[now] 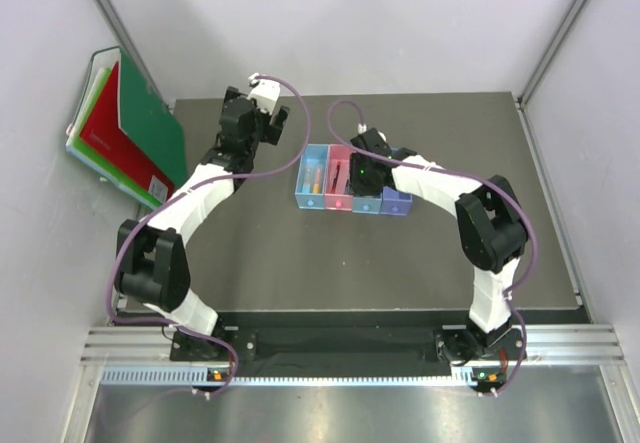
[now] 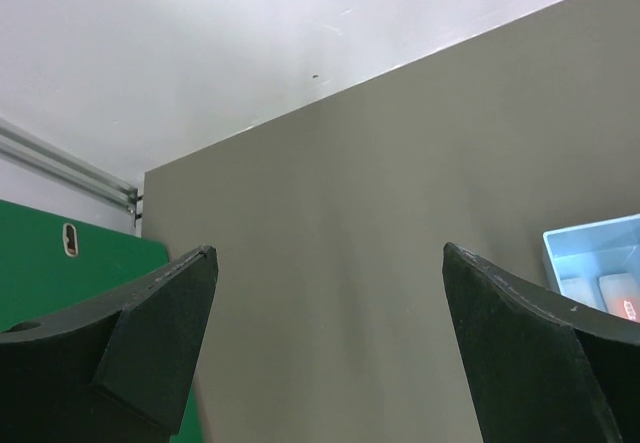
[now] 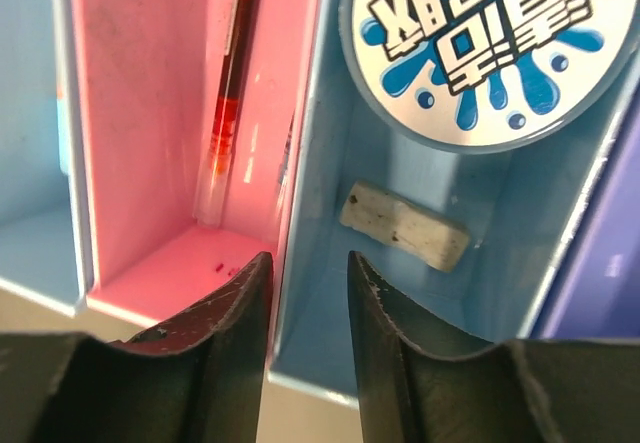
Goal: Sort the stationery into containers
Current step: Move the storage box to the center of the board.
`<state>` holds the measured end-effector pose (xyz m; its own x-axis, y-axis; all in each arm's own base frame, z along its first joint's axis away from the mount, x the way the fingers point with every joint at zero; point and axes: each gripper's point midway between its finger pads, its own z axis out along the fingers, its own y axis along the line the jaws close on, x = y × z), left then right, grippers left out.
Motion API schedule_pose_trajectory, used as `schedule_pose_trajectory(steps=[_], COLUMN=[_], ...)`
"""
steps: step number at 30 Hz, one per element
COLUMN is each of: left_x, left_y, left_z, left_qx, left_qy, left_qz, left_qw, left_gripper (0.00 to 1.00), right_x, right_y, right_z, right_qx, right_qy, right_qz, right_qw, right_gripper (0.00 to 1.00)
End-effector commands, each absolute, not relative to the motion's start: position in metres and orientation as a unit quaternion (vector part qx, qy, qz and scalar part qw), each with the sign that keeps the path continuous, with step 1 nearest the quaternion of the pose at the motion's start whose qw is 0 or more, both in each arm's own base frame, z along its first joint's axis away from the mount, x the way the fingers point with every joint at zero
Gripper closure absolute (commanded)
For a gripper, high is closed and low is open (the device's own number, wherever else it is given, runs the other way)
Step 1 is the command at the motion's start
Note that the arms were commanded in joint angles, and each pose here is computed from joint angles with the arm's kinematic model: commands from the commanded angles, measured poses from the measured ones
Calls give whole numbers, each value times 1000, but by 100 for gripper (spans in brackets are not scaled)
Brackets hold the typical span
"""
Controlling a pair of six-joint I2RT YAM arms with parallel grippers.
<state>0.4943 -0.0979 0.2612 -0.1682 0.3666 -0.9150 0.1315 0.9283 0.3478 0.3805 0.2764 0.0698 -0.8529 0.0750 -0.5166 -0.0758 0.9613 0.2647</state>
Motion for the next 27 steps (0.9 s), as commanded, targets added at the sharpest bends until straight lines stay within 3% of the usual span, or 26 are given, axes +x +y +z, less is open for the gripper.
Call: schedule_pose_trajectory(steps=[1,16,27], left_x=[493,504,508], left_y=[-94,-98,-100], left_z=[294,291,290], left_qx=[143,134,131], left_qy=[728,732,732], left_qz=[94,91,89], left_qw=[664,662,663], left_gripper=[1,1,1], right_x=[391,396,365], right_y=[276,284,297], right_z=[122,124,113], right_qx=[-62,-127,-191], right_qy=[930,918,913], right_qz=[135,138,134], right_qw=[338,349,333], right_gripper=[64,65,63])
